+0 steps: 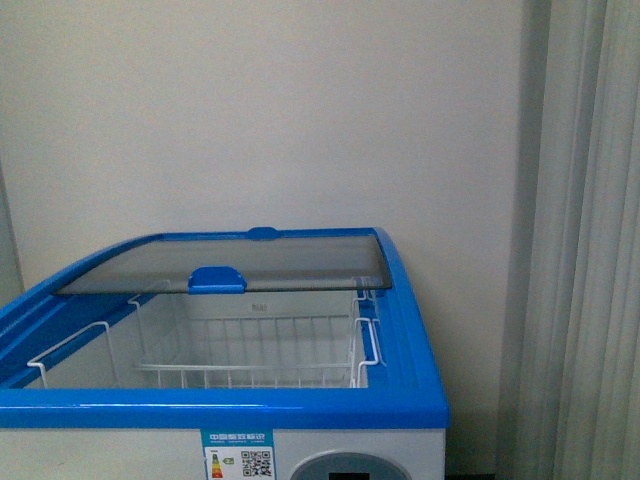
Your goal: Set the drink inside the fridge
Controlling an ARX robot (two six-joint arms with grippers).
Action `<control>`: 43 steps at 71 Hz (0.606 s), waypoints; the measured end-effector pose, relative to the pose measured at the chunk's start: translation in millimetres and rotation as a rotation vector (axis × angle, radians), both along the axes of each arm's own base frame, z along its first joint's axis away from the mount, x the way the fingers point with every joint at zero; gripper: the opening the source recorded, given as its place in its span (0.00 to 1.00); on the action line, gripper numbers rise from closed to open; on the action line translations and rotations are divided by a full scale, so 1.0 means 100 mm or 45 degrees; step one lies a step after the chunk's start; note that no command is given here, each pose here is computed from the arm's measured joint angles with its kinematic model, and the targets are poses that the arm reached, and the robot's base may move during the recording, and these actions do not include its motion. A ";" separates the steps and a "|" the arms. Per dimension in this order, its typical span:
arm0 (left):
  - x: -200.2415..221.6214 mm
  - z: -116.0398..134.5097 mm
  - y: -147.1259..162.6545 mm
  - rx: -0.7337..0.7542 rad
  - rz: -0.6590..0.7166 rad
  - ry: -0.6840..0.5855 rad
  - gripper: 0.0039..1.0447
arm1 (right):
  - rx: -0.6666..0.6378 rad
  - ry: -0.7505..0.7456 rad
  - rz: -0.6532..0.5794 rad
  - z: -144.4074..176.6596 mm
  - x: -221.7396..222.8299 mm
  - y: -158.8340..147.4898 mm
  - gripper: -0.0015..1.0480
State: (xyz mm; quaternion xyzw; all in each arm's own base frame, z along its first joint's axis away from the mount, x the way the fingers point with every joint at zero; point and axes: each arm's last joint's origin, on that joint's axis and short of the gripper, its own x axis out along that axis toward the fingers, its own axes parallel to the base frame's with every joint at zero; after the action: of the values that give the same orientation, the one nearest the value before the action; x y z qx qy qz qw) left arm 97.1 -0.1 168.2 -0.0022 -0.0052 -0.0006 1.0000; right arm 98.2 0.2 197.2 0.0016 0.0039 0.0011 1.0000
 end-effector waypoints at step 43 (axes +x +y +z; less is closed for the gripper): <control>0.00 0.00 0.00 0.000 0.000 0.000 0.02 | 0.000 -0.009 0.001 -0.30 -0.01 0.00 0.03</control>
State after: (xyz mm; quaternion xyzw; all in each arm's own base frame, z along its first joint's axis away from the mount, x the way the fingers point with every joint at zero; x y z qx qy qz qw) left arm 97.1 -0.1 168.2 -0.0022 -0.0052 -0.0006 1.0000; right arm 97.4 0.2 167.6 0.0016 0.0005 0.0017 1.0000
